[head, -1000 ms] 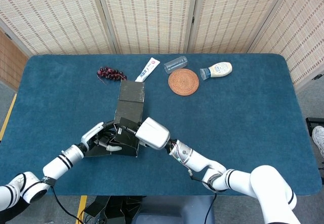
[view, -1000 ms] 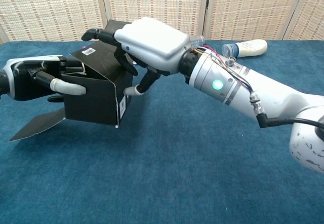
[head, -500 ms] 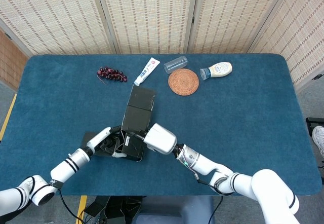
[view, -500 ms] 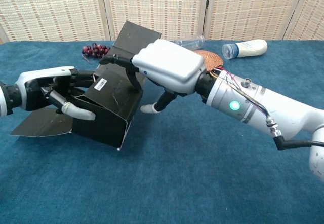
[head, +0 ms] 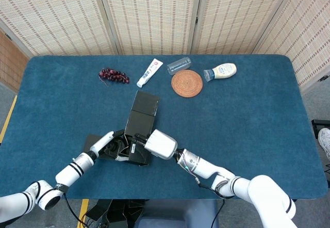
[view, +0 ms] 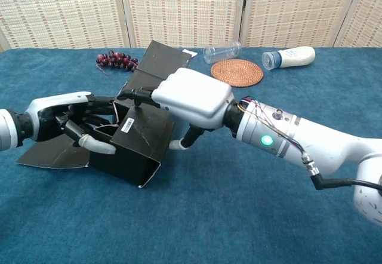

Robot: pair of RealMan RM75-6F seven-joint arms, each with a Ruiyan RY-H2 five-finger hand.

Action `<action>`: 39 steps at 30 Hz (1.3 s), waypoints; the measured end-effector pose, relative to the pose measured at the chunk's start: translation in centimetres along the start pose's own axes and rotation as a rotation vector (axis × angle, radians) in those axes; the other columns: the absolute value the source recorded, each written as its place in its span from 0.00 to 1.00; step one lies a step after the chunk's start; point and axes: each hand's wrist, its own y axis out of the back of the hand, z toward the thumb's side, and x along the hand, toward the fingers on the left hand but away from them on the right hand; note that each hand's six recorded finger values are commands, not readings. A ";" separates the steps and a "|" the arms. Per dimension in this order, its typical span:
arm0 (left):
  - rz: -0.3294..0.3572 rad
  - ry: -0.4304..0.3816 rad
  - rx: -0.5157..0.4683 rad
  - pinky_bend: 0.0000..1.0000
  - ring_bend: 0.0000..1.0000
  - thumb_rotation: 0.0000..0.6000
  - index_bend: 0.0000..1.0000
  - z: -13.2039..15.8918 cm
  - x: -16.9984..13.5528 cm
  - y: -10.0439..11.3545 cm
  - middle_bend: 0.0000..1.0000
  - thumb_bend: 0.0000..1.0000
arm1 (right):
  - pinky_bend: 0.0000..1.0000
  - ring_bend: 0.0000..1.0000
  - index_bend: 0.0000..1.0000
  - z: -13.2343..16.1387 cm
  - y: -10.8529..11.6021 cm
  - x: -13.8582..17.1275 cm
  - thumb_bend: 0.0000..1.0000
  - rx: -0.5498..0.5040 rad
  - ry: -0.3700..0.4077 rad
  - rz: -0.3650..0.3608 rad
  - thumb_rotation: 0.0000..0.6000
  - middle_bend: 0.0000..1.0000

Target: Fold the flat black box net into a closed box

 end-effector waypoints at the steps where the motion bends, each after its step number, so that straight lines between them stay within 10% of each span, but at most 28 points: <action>1: -0.002 0.003 0.000 0.76 0.39 1.00 0.25 -0.1 0.0 0.0 0.26 0.09 | 1.00 0.74 0.10 0.0 0.0 -0.1 0.19 0.008 0.005 -0.001 1.00 0.25; 11: -0.005 0.030 -0.030 0.54 0.14 1.00 0.25 -1.3 -0.2 0.3 0.26 0.09 | 1.00 0.68 0.10 0.3 -0.4 -1.2 0.19 0.051 0.028 -0.031 1.00 0.11; 39: -0.028 0.056 -0.046 0.41 0.09 1.00 0.25 -2.4 -0.7 0.9 0.26 0.09 | 1.00 0.62 0.10 1.4 0.4 -3.3 0.11 0.062 0.061 -0.121 1.00 0.15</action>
